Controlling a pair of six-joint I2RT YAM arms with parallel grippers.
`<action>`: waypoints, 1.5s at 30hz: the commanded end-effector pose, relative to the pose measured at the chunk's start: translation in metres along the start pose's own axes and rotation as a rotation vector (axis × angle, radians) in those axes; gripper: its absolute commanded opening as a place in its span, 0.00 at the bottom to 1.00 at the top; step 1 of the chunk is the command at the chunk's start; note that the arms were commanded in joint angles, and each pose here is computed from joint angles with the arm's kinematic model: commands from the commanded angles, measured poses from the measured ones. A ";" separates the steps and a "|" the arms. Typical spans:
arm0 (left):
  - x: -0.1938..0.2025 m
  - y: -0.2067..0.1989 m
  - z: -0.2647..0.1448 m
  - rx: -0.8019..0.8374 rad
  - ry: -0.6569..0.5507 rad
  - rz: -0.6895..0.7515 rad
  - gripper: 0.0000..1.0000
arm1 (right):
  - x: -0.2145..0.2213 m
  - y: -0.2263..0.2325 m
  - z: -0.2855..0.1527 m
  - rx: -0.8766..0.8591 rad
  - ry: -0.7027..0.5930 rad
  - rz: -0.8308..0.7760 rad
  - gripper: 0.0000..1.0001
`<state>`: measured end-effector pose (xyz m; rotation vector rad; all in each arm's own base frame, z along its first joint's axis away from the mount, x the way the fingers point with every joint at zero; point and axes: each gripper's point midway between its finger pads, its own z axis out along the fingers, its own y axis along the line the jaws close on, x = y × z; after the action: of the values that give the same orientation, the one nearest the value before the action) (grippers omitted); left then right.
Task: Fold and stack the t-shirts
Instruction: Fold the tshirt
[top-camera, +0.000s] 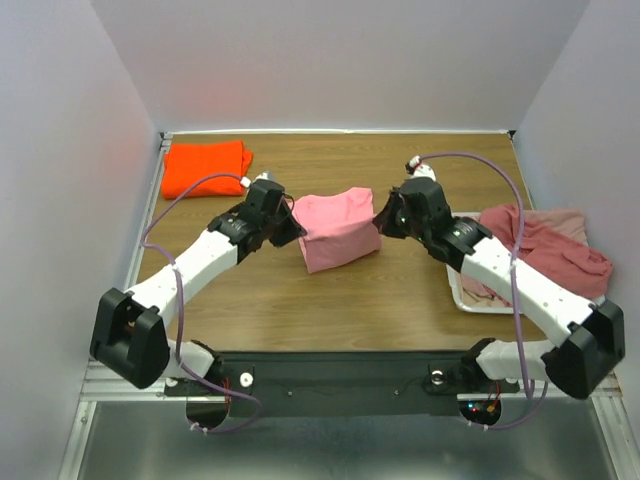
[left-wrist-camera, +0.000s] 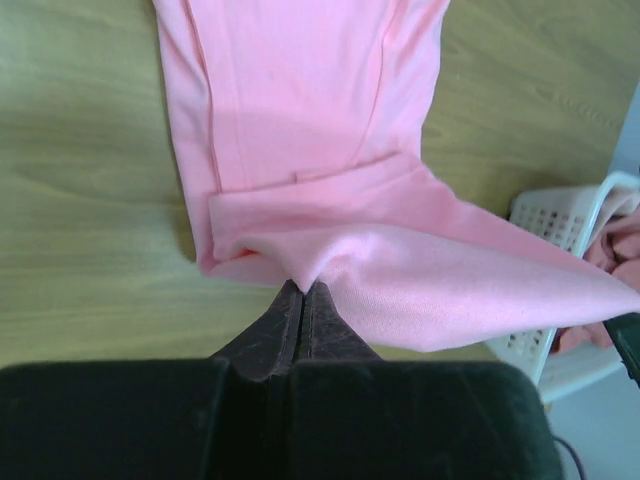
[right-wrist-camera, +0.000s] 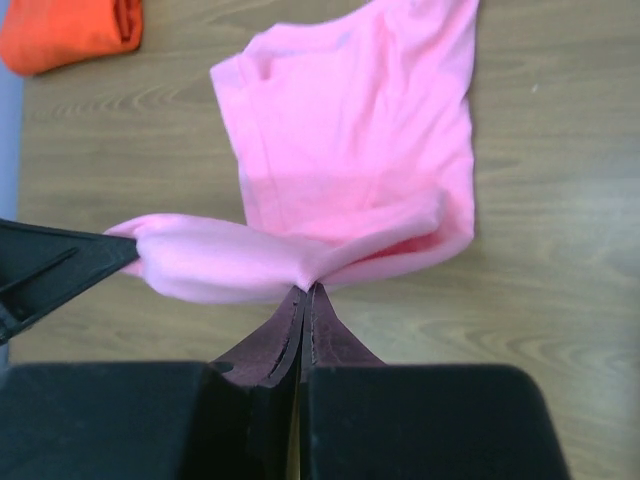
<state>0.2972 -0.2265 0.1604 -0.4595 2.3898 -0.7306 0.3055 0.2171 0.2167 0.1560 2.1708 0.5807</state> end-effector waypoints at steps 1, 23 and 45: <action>-0.035 -0.009 0.007 0.004 -0.052 0.056 0.00 | -0.048 0.004 0.014 0.075 -0.135 -0.050 0.00; -0.118 0.023 0.102 -0.248 -0.081 0.012 0.00 | -0.078 -0.043 0.182 0.149 0.007 -0.072 0.00; -0.087 0.034 0.102 -0.140 0.018 0.089 0.98 | -0.062 -0.050 0.152 0.130 0.040 -0.037 1.00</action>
<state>0.4313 -0.1915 0.0916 -0.4957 2.5108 -0.4350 0.4823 0.2101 0.1161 0.1682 2.3339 0.3485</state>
